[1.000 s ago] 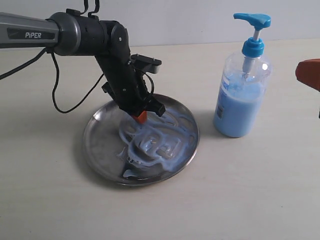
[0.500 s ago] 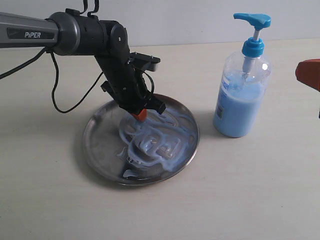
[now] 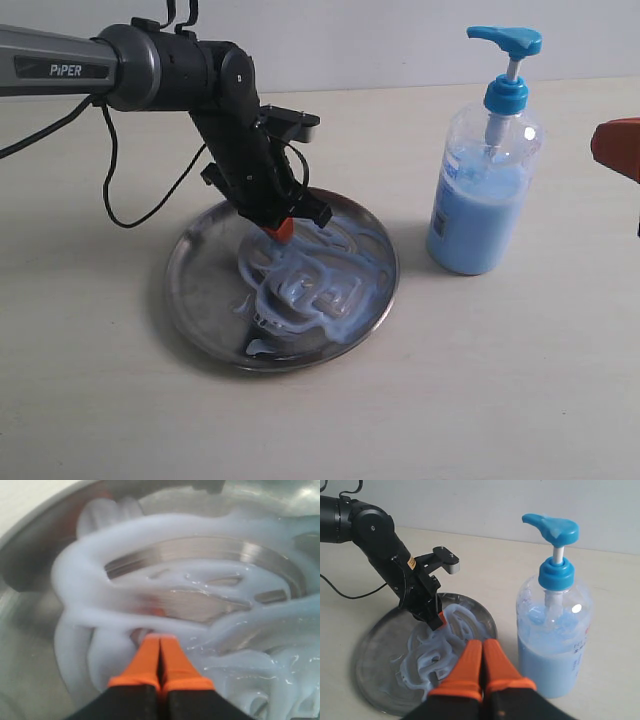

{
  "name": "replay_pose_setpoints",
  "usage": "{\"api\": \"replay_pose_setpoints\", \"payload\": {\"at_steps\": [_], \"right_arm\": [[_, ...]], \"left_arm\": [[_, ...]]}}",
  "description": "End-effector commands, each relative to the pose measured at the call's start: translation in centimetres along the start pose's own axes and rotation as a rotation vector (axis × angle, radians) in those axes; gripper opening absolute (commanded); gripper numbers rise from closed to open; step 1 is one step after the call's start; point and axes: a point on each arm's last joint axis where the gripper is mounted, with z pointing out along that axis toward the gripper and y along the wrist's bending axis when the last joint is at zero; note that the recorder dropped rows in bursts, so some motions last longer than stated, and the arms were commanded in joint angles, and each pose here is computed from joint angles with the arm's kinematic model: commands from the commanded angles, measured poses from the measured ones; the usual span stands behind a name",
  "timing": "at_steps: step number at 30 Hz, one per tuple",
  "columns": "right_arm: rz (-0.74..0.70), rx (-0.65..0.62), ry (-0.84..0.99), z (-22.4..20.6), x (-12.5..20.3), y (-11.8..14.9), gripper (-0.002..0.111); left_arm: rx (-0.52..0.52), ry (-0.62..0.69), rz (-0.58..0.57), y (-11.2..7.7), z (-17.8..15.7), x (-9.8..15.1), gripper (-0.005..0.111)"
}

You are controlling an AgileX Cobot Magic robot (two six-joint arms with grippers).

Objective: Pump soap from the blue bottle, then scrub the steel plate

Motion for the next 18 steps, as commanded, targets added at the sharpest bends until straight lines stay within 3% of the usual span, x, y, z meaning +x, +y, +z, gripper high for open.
{"api": "replay_pose_setpoints", "payload": {"at_steps": [1,18], "right_arm": [[-0.006,0.000,-0.009,-0.07,-0.09,0.01,0.000],[-0.006,0.000,-0.009,-0.07,-0.09,0.01,0.000]], "left_arm": [[0.003,0.007,-0.020,0.26,0.63,0.06,0.000],[0.035,0.081,-0.030,-0.03,0.68,0.73,0.000]]}}
